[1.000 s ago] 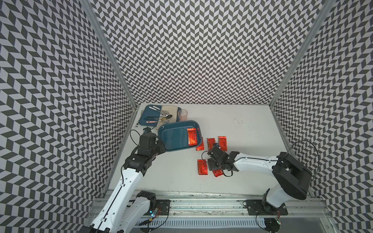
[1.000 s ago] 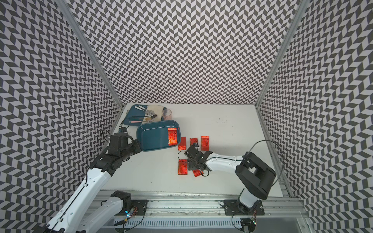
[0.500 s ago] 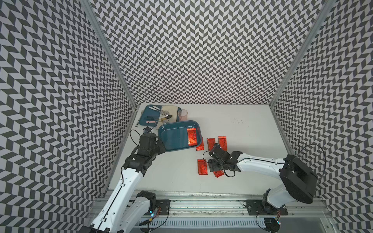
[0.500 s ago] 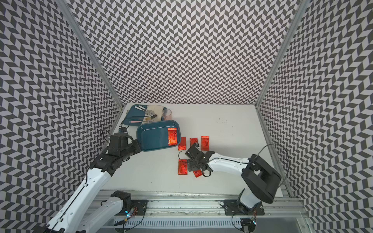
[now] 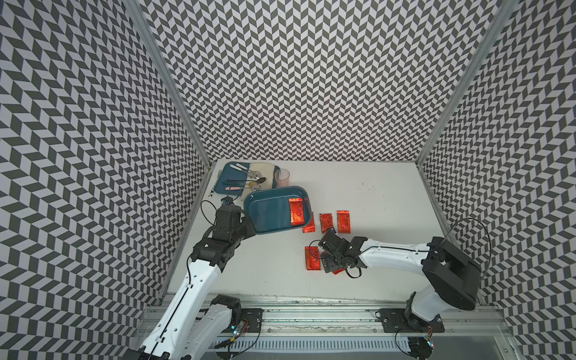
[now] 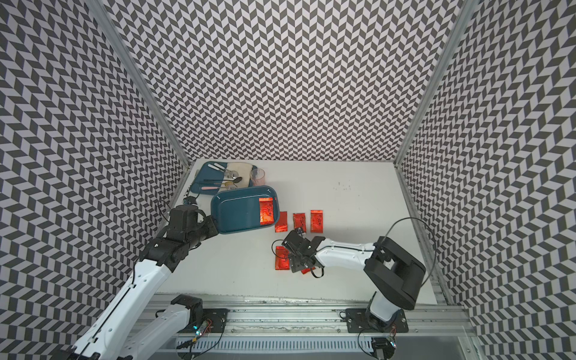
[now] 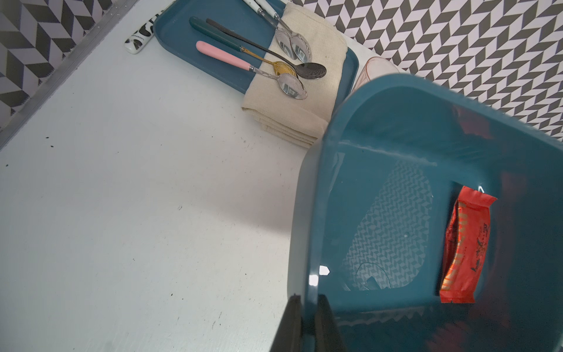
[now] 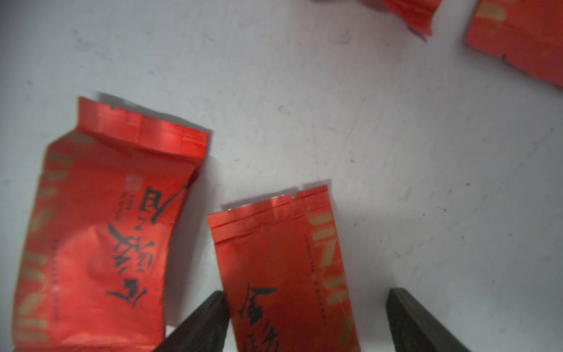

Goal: Take the tea bags out of the storage box
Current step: Place the tea bag at the center of the board.

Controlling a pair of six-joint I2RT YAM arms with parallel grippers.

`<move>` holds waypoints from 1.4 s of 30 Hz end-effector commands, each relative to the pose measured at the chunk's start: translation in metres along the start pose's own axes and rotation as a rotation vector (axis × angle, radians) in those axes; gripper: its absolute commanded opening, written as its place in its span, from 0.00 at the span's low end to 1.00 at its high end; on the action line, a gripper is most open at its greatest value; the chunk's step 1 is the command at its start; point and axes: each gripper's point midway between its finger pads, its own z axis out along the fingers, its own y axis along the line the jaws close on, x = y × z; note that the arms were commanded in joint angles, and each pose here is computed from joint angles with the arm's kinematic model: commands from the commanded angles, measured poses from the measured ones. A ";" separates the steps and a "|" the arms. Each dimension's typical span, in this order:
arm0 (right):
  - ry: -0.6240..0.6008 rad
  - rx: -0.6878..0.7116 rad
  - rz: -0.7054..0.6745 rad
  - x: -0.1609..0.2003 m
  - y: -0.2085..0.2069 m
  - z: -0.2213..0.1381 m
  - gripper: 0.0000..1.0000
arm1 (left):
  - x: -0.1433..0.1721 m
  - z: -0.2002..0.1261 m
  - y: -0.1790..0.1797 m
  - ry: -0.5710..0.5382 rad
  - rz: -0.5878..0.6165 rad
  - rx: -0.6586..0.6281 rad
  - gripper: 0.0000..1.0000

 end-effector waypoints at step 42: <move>0.013 -0.087 0.193 -0.029 0.004 0.003 0.65 | -0.008 -0.005 -0.012 -0.037 0.002 0.053 0.00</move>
